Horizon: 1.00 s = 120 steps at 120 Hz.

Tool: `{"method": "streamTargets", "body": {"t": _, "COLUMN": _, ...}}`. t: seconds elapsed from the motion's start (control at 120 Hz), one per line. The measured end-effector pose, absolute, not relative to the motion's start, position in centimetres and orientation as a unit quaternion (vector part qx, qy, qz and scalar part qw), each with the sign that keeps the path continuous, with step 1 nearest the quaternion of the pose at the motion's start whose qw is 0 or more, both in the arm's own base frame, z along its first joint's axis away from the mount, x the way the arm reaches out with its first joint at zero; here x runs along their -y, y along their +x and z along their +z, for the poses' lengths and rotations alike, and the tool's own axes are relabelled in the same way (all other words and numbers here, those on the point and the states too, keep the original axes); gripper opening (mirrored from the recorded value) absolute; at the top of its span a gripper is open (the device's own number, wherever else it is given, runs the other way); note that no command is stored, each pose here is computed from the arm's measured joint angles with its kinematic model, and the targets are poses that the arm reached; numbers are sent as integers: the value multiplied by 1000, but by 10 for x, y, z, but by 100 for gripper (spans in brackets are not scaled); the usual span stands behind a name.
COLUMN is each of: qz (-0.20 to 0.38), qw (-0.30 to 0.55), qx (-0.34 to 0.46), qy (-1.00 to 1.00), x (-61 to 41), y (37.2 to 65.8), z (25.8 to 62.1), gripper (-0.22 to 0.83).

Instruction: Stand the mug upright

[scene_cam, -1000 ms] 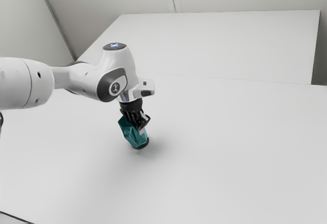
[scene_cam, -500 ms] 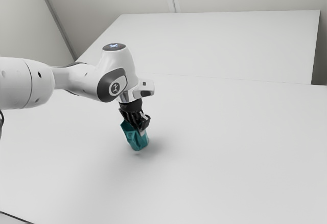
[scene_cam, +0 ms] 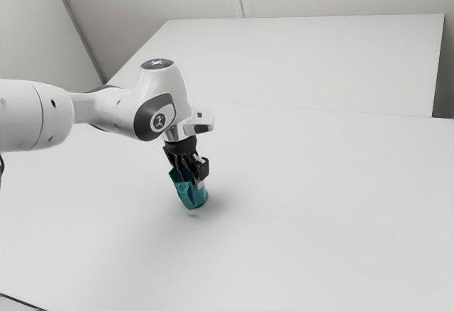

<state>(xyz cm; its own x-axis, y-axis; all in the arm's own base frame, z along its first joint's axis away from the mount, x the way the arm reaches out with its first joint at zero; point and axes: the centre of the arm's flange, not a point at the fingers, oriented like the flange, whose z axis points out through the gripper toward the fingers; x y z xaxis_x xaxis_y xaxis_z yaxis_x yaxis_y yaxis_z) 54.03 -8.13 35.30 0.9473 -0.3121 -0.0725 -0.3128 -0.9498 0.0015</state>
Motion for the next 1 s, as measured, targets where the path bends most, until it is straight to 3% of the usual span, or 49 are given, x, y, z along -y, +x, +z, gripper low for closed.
{"method": "streamTargets", "body": {"t": 0.217, "qz": 19, "qw": 5, "qx": -163, "qy": -986, "x": 85, "y": 539, "z": 377, "gripper": 26}}
{"method": "streamTargets", "body": {"t": 0.425, "qz": -19, "qw": 5, "qx": -170, "qy": -985, "x": 94, "y": 544, "z": 435, "gripper": 29}}
{"method": "streamTargets", "body": {"t": 0.667, "qz": -46, "qw": 11, "qx": -174, "qy": -984, "x": 104, "y": 579, "z": 499, "gripper": 48}}
{"method": "streamTargets", "body": {"t": 0.808, "qz": -41, "qw": 11, "qx": -129, "qy": -991, "x": 55, "y": 603, "z": 522, "gripper": 54}}
{"method": "streamTargets", "body": {"t": 1.0, "qz": -15, "qw": 8, "qx": -96, "qy": -995, "x": 29, "y": 602, "z": 532, "gripper": 59}}
